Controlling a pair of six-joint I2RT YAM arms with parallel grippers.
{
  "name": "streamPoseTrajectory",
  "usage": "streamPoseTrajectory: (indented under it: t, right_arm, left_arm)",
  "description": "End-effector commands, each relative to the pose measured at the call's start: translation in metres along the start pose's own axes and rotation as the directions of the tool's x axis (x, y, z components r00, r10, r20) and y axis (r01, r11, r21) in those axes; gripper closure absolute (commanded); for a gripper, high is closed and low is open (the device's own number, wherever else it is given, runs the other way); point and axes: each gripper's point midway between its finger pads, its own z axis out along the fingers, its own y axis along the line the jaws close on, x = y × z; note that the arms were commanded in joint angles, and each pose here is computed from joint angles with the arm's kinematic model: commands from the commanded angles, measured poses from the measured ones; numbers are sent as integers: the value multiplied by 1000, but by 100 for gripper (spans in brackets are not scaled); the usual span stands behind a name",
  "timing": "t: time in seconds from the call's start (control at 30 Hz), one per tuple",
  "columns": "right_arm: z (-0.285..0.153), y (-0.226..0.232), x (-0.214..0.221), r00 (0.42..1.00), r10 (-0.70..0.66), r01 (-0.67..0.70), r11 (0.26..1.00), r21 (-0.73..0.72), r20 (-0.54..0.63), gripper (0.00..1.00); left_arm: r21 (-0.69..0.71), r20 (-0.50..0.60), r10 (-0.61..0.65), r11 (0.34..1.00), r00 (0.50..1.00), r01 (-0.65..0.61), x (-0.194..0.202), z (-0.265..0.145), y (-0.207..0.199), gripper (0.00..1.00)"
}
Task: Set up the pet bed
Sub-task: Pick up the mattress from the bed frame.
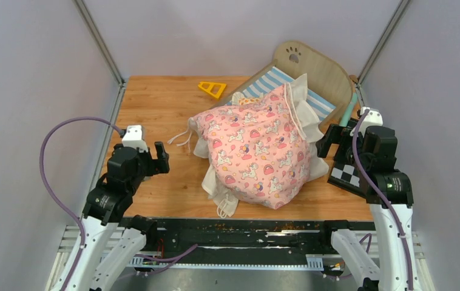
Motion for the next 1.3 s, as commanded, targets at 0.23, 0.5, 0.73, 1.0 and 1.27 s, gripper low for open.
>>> streamPoseTrajectory:
  t: [0.23, 0.5, 0.73, 1.0, 1.27]
  right_arm:
    - [16, 3, -9, 1000, 19, -19, 1000, -19, 17, 0]
    - [25, 11, -13, 999, 35, -34, 998, -57, 13, 0]
    - [38, 33, -1, 999, 44, -46, 983, -178, -12, 1]
    - [49, 48, 0, 999, 40, -42, 968, -245, -12, 1]
    - [65, 51, -5, 999, 53, -52, 965, -258, -3, 0]
  left_arm:
    - [72, 94, -23, 997, 995, 16, -21, -6, -12, 0]
    - [314, 150, -35, 949, 988, -14, -76, 6, -70, 0]
    - [388, 129, 19, 919, 991, -68, -73, 25, -128, 0]
    - [474, 106, -86, 880, 991, 26, -57, 29, -167, 0]
    - [443, 71, -58, 896, 996, 20, -42, 48, -190, 0]
